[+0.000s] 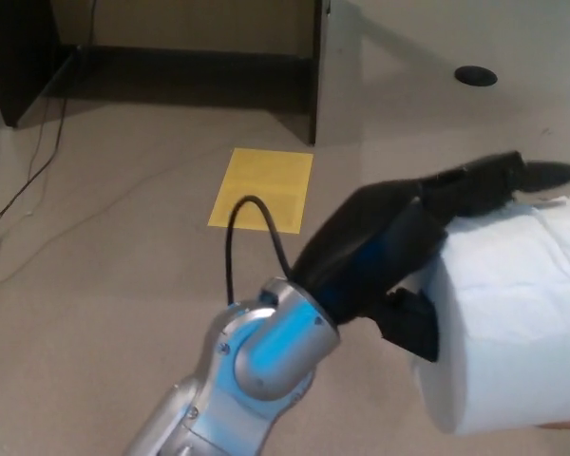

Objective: A person is holding a toilet paper roll and the robot extends its left hand to grab the roll by inserting its thumb into the gap in the middle and brings its hand down by its side. Then it extends its arm again to hand the toilet paper roll back to the person.

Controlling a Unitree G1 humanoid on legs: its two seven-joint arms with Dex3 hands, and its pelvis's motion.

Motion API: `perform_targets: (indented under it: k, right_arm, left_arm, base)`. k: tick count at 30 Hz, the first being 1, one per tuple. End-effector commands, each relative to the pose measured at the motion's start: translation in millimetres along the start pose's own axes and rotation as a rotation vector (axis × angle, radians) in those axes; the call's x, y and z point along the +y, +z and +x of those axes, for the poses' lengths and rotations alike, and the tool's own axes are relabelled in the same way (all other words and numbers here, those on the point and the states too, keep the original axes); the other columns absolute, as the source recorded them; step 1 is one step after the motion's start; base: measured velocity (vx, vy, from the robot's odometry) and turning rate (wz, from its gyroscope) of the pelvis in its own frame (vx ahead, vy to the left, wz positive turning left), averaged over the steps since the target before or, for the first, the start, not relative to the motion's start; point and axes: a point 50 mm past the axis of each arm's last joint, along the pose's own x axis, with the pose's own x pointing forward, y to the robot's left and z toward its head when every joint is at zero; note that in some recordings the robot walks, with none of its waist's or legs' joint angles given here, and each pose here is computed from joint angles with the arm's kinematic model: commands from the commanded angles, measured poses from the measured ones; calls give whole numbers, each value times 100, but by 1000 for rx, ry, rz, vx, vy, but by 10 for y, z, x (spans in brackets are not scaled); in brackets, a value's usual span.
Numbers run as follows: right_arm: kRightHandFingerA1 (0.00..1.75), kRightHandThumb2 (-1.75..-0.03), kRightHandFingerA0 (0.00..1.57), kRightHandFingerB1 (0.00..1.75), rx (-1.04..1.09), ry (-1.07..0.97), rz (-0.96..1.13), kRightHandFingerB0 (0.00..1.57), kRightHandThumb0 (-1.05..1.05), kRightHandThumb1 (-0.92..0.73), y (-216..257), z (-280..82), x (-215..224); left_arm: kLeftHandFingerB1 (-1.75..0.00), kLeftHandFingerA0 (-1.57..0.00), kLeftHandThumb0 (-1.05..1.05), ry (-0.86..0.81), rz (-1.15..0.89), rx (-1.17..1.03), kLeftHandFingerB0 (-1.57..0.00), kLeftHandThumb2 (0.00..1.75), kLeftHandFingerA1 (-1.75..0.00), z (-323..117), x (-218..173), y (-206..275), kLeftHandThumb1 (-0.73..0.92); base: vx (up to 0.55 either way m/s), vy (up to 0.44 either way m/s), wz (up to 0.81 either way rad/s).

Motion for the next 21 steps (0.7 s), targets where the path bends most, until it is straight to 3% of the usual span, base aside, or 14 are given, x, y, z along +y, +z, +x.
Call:
perform_targets:
  k: [1,2,3,4,6,10,11,14,18,21]
  right_arm:
    - [64,-60,76,45,-1,-6,6,59,-38,-66,-19,-8,-8]
    - [63,-60,76,45,2,-5,6,60,-38,-65,-34,-15,3]
    - [61,-60,76,44,5,-4,4,59,-38,-66,-41,-17,8]
    - [60,-60,74,45,7,-1,5,59,-37,-66,-39,-16,14]
    - [61,-60,74,45,7,5,1,59,-37,-66,-40,-17,29]
    - [65,-60,76,45,9,18,-6,59,-38,-66,-58,-30,89]
    - [65,-60,77,46,8,20,-15,59,-37,-66,-93,-51,125]
    - [59,-60,75,46,23,25,-28,60,-37,-65,-155,-77,156]
    - [59,-60,75,44,49,47,-30,58,-38,-66,-189,-88,204]
    - [68,-60,78,45,54,41,6,58,-37,-66,-201,-91,190]
  left_arm:
    - [-51,-104,-3,-101,-73,-73,-84,63,-60,-79,-151,80,77]
    - [-61,-100,-2,-83,-70,-86,-94,61,-83,-96,-156,75,79]
    - [-78,-96,-2,-65,-66,-90,-95,71,-109,-112,-156,70,74]
    - [-112,-82,-9,-35,-57,-81,-82,75,-143,-141,-149,57,76]
    - [-120,-78,-10,-10,-47,-67,-77,70,-150,-194,-139,43,78]
    - [-118,-72,-14,-22,-41,-25,-76,67,-147,-306,-141,31,77]
    - [-122,-71,-3,-18,-75,-6,-71,78,-147,-368,-151,12,75]
    - [-129,-71,-4,-5,-104,33,-68,88,-153,-436,-160,-10,72]
    - [-118,-86,-7,33,-116,38,-77,94,-147,-523,-144,1,65]
    - [-108,-95,-4,63,-120,-2,-82,81,-131,-567,-91,-20,68]
  base:
    - [0,0,0]
    - [0,0,0]
    - [0,0,0]
    - [0,0,0]
    - [0,0,0]
    - [0,0,0]
    - [0,0,0]
    - [0,0,0]
    - [0,0,0]
    - [0,0,0]
